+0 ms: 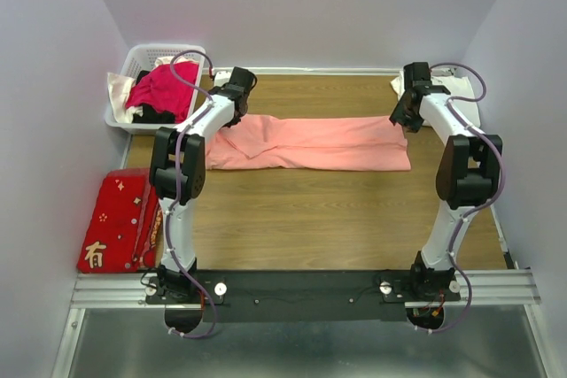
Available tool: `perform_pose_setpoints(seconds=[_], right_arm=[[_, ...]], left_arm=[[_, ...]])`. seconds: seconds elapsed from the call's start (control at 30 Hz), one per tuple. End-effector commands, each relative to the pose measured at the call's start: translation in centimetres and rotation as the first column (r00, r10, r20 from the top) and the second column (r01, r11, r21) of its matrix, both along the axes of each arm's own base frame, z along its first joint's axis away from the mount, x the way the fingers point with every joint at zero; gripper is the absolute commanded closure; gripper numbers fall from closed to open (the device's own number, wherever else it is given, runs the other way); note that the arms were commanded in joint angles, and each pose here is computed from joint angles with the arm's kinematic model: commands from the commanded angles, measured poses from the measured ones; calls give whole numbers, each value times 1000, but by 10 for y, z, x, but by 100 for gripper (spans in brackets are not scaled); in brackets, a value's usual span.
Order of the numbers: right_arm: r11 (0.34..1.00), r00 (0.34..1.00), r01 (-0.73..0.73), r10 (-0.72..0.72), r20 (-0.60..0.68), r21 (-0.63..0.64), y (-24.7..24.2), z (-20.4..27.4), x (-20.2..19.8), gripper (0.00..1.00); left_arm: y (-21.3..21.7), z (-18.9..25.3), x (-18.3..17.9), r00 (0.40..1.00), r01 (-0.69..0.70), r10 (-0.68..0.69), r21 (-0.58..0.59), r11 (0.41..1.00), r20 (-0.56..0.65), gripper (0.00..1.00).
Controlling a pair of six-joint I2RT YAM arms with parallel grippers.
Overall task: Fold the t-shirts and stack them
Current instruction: Fold the tshirt
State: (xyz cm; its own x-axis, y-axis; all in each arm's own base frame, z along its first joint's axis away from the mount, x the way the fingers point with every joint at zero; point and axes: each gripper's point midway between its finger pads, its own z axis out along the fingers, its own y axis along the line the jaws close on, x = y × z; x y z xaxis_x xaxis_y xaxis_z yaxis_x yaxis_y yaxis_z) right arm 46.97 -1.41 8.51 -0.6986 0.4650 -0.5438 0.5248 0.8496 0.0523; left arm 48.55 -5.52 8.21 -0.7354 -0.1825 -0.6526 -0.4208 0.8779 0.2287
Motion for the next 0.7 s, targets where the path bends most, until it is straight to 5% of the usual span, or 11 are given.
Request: perform_pose_setpoints(seconds=[0.0,0.1,0.27,0.43,0.67], right_arm=[[1000,999,-13,13,36,8,0,21,-10,47],[999,999,-24,23,39,36,5,22,-13,48],[998,999,-34,32,42,58,9,24,-17,48],[998,999,-29,28,31,62,10,21,-24,48],[997,1000,-26,25,10,71,11,13,-31,48]], left_arm=[[11,32,9,994,-27,24,30,999,107,55],[11,38,6,993,-32,29,26,999,112,47],[-16,42,-8,993,73,-67,-63,995,92,47],[-87,42,-38,961,276,-263,-257,926,86,47],[-138,14,-73,928,352,-373,-371,859,18,48]])
